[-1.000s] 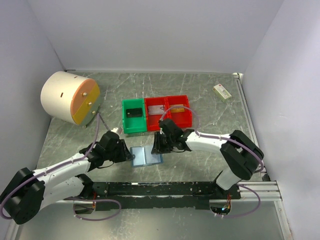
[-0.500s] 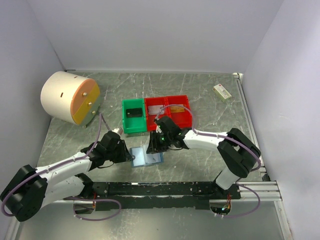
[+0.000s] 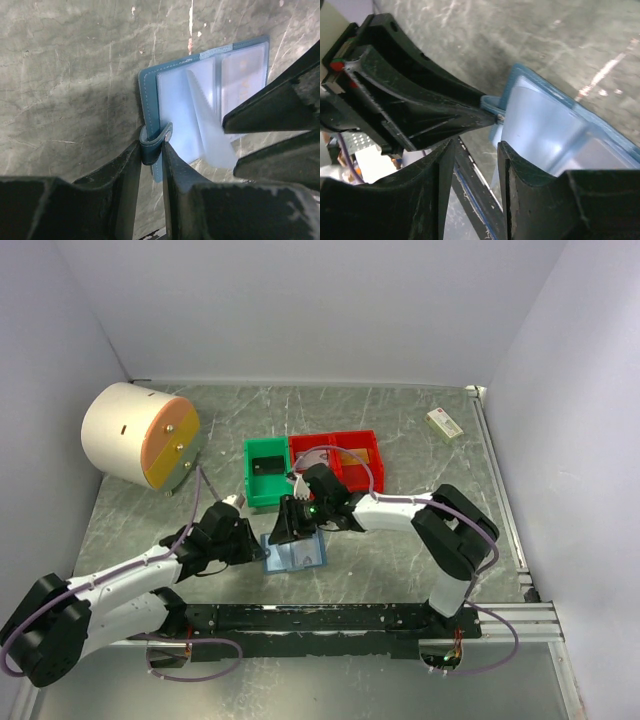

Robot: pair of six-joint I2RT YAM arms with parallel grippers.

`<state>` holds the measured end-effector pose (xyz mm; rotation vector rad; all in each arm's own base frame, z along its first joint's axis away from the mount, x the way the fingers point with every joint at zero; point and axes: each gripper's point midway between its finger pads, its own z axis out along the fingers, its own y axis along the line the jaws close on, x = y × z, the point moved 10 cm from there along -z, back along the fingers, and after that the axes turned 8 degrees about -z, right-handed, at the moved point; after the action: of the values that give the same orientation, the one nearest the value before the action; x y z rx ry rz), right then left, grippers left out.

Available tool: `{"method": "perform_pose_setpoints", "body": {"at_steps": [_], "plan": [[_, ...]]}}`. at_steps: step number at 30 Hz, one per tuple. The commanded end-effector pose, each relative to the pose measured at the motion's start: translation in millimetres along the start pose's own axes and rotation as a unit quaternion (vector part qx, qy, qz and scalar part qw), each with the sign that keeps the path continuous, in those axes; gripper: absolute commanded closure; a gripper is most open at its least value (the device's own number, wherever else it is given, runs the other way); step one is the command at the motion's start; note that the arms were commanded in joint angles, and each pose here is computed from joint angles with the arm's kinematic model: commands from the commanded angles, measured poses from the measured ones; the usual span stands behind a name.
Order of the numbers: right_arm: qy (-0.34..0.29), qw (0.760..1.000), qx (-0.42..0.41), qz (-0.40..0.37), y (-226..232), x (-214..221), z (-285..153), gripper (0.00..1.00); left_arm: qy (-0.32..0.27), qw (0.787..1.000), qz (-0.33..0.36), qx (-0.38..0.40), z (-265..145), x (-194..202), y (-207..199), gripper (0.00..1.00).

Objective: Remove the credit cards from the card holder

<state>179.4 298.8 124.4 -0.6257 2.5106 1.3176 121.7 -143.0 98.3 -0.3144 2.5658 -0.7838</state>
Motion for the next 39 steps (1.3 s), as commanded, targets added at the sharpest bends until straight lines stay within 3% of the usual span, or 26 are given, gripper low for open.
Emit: {"method": "perform_pose_setpoints", "body": {"at_steps": [1, 11, 17, 21, 23, 26, 30, 39], "plan": [[0.018, 0.996, -0.086, -0.019, 17, -5, 8, 0.59, -0.026, 1.0, -0.007, 0.01, -3, -6, -5, 0.67], [0.035, 0.993, -0.107, -0.035, 28, -2, 11, 0.58, -0.043, 0.999, -0.024, 0.005, -8, -6, -3, 0.66], [-0.018, 0.994, -0.04, -0.1, 43, -13, -21, 0.57, -0.058, 0.998, -0.03, 0.011, -14, -7, -4, 0.62], [-0.074, 0.988, 0.053, -0.122, 39, -14, -48, 0.57, -0.064, 0.997, -0.03, 0.02, -16, -8, -5, 0.61], [-0.096, 0.983, 0.124, -0.097, 27, -9, -59, 0.57, -0.064, 0.997, -0.031, 0.022, -16, -8, -6, 0.61], [-0.074, 0.976, 0.203, -0.032, -4, 3, -66, 0.56, -0.065, 0.997, -0.028, 0.026, -16, -10, -9, 0.57], [-0.038, 0.983, 0.177, 0.015, -24, 17, -58, 0.56, -0.073, 0.996, -0.03, 0.033, -18, -11, -11, 0.44], [-0.028, 0.989, 0.142, 0.037, -30, 21, -44, 0.58, -0.075, 0.996, -0.016, 0.054, -20, -12, -14, 0.36]]}}
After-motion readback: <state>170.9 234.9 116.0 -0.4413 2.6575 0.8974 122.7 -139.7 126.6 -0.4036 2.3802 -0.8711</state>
